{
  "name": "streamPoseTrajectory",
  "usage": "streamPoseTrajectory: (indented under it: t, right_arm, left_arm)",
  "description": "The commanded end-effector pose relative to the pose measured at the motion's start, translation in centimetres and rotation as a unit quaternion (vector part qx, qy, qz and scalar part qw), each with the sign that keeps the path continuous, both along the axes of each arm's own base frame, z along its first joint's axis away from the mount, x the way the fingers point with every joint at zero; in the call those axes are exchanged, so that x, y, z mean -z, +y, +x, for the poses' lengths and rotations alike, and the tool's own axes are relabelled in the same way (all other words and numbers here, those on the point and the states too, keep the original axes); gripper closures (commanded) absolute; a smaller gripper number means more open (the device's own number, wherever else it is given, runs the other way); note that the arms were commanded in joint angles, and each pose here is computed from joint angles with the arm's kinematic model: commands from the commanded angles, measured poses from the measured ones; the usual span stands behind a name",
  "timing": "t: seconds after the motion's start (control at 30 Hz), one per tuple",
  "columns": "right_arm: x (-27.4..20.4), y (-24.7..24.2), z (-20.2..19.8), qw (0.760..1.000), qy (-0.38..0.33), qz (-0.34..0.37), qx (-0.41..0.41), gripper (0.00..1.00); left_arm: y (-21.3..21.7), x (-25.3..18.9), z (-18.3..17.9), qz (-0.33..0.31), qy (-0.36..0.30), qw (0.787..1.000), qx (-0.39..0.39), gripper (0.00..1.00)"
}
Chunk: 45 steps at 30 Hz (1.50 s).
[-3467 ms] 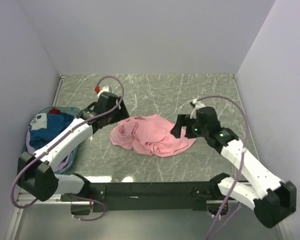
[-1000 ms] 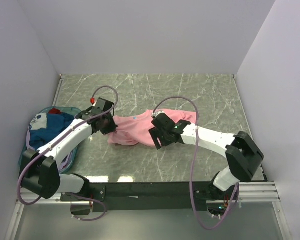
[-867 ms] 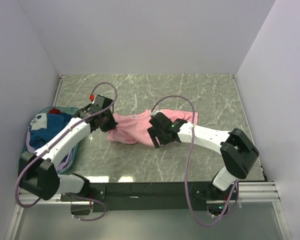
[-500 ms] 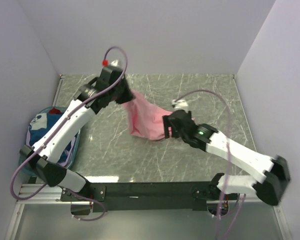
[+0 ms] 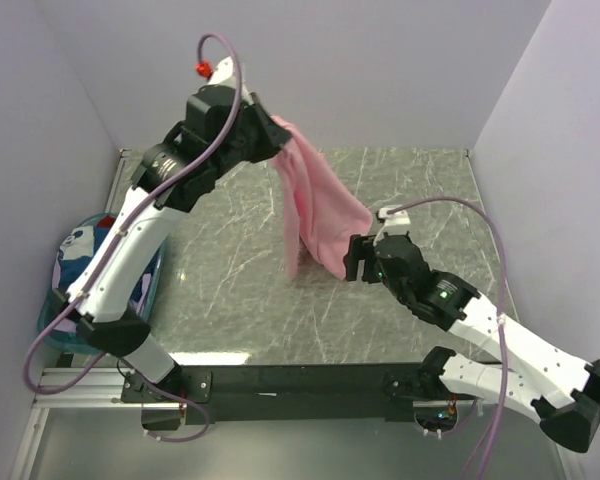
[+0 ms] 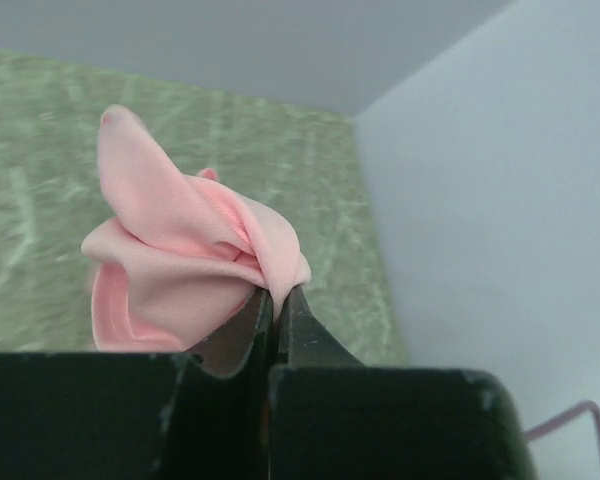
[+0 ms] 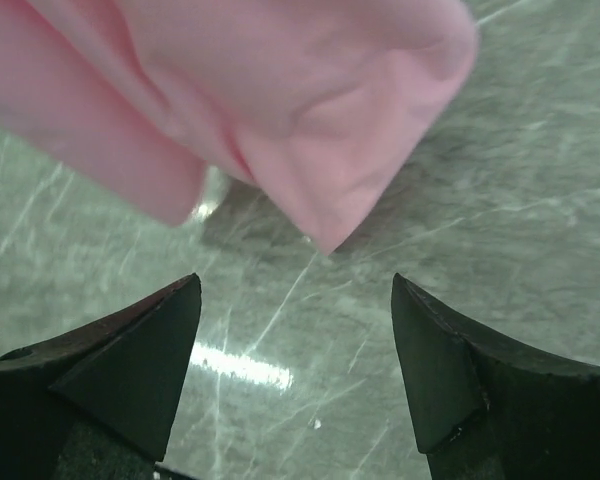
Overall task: Fold and stack the t-shirts
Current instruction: Flatten the tshirt out
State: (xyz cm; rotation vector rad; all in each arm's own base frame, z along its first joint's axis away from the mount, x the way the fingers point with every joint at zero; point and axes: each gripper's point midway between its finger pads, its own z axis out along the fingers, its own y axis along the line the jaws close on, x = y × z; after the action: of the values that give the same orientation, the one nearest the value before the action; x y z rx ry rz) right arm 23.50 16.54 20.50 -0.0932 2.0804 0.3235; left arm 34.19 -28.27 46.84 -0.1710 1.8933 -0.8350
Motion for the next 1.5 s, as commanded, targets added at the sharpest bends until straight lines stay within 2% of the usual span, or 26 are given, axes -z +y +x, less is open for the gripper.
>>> streamPoseTrajectory:
  t: [0.0,0.13,0.17,0.23,0.27,0.33,0.37,0.57,0.7,0.8,0.83,0.9,0.93,1.0,1.03,1.07,1.13,1.17,1.23,1.27,1.3,1.33,1.37,1.4,1.47]
  right_arm:
    - [1.4,2.9,-0.2,0.997,0.024,-0.003,-0.073,0.17]
    - [4.4,4.2,0.0,0.991,0.078,-0.046,-0.099,0.16]
    - [5.9,4.5,0.1,0.988,0.099,-0.064,-0.102,0.16]
    - [6.6,5.2,0.4,0.984,0.112,-0.077,-0.117,0.14]
    - [8.0,5.5,0.5,0.98,0.129,-0.093,-0.122,0.14]
    - [8.4,6.0,1.2,0.977,0.131,-0.107,-0.128,0.13]
    - [9.5,6.2,1.4,0.974,0.143,-0.121,-0.131,0.13]
    - [12.1,8.1,4.2,0.962,0.157,-0.17,-0.147,0.12]
    - [13.4,8.4,6.3,0.958,0.164,-0.188,-0.141,0.12]
    - [14.5,7.7,7.3,0.954,0.18,-0.2,-0.135,0.18]
    - [14.6,7.6,7.4,0.952,0.182,-0.202,-0.141,0.27]
    - [14.6,7.6,7.5,0.949,0.188,-0.203,-0.152,0.38]
    - [14.6,7.6,7.5,0.946,0.192,-0.207,-0.16,0.6]
    - [13.3,6.3,8.8,0.947,0.195,-0.213,-0.138,0.82]
    - [12.5,5.2,10.0,0.95,0.187,-0.224,-0.113,0.99]
    - [11.9,4.2,10.7,0.951,0.187,-0.228,-0.093,1.0]
    - [8.8,2.0,14.8,0.964,0.163,-0.21,-0.028,1.0]
    - [5.7,1.4,17.2,0.971,0.135,-0.198,0.008,1.0]
    - [3.6,-0.2,20.5,0.975,0.119,-0.177,0.063,1.0]
    - [0.0,0.0,22.8,0.981,0.078,-0.155,0.085,0.97]
    - [-1.1,0.2,24.0,0.983,0.065,-0.144,0.098,0.83]
    - [-0.8,0.6,25.3,0.982,0.063,-0.144,0.104,0.74]
    - [-3.3,1.2,26.7,0.985,0.038,-0.127,0.108,0.64]
    - [-3.5,1.7,27.2,0.987,0.039,-0.115,0.107,0.44]
    - [-3.0,2.8,27.4,0.988,0.061,-0.109,0.095,0.37]
  left_arm:
    - [5.3,0.5,2.0,0.001,-0.009,0.996,-0.089,1.0]
    - [10.5,6.6,4.2,0.058,0.039,0.984,-0.167,1.0]
    - [12.4,9.9,4.9,0.08,0.068,0.976,-0.189,1.0]
    - [15.2,11.7,5.7,0.088,0.075,0.969,-0.218,0.99]
    - [16.1,14.7,5.7,0.108,0.099,0.964,-0.222,0.99]
    - [17.6,16.5,5.9,0.115,0.107,0.959,-0.234,0.99]
    - [18.9,18.9,5.8,0.128,0.128,0.952,-0.245,0.99]
    - [21.7,24.2,5.2,0.168,0.152,0.941,-0.252,0.99]
    - [23.1,25.7,4.6,0.187,0.153,0.936,-0.255,0.98]
    - [24.2,26.9,3.9,0.206,0.156,0.929,-0.264,0.98]
    - [24.5,27.3,3.7,0.211,0.16,0.926,-0.268,0.98]
    - [25.0,27.9,3.1,0.219,0.165,0.922,-0.272,0.98]
    - [25.3,28.4,2.9,0.223,0.169,0.92,-0.274,0.98]
    - [25.4,28.4,2.7,0.227,0.166,0.92,-0.273,0.98]
    - [25.4,28.6,2.5,0.229,0.169,0.919,-0.273,0.98]
    - [25.4,28.5,2.5,0.228,0.17,0.919,-0.273,0.98]
    - [24.8,28.7,2.5,0.218,0.173,0.925,-0.26,0.98]
    - [24.5,28.8,2.6,0.213,0.176,0.927,-0.252,0.98]
    - [24.1,29.1,2.6,0.208,0.184,0.929,-0.243,0.98]
    - [23.7,29.6,2.6,0.206,0.192,0.931,-0.233,0.98]
    - [23.7,29.9,2.6,0.207,0.198,0.93,-0.231,0.98]
    - [23.7,30.1,2.5,0.206,0.204,0.929,-0.23,0.98]
    - [23.6,30.7,2.5,0.208,0.212,0.928,-0.226,0.98]
    - [23.6,30.9,2.6,0.209,0.216,0.927,-0.225,0.98]
    - [23.5,31.7,2.6,0.21,0.23,0.924,-0.221,0.97]
